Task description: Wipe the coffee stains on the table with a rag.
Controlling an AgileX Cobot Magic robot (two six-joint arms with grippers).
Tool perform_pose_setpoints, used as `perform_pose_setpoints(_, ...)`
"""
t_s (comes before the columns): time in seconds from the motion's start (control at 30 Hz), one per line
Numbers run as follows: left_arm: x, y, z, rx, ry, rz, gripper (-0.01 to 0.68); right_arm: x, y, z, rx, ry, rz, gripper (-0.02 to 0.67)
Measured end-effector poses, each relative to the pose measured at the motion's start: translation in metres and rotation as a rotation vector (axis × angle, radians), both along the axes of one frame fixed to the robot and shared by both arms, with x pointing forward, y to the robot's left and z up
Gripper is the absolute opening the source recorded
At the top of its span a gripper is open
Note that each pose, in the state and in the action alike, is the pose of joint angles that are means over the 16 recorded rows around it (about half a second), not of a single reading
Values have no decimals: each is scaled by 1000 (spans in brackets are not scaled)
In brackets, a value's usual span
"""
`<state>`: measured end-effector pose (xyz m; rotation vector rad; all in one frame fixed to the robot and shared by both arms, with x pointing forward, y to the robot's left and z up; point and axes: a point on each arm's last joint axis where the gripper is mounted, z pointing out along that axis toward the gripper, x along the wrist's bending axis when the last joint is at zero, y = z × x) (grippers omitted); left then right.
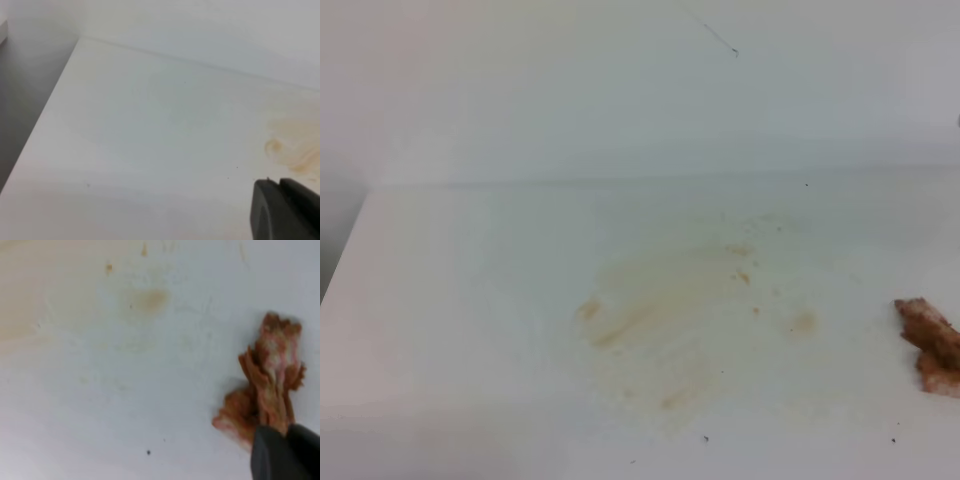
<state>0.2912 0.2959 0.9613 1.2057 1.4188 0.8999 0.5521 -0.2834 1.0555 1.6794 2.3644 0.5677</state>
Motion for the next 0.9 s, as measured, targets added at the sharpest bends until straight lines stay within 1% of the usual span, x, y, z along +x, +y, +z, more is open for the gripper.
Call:
perform_pose_setpoints(0.07, 0, 0, 0, 0, 2, 0, -3, -11, -2, 3, -22, -9, 0, 37)
perform_pose_setpoints(0.13, 0, 0, 0, 0, 2, 0, -3, -24, -4, 4, -45, -29, -5, 9)
perform_pose_setpoints(0.27, 0, 0, 0, 0, 2, 0, -3, -53, -7, 5, -87, -103, -21, 2)
perform_pose_setpoints(0.37, 0, 0, 0, 0, 1, 0, -3, -74, -8, 8, -91, -182, -47, 2)
perform_pose_setpoints(0.5, 0, 0, 0, 0, 1, 0, -3, -95, -7, 15, -48, -283, -96, 1)
perform_pose_setpoints(0.63, 0, 0, 0, 0, -1, 0, -3, -107, -4, 24, 11, -350, -136, 0)
perform_pose_setpoints(0.77, 0, 0, -1, 0, 2, 0, -3, -112, -2, 30, 70, -380, -170, 0)
perform_pose_setpoints(0.9, 0, 0, -2, 0, 4, 0, -3, -112, 0, 32, 111, -376, -191, 0)
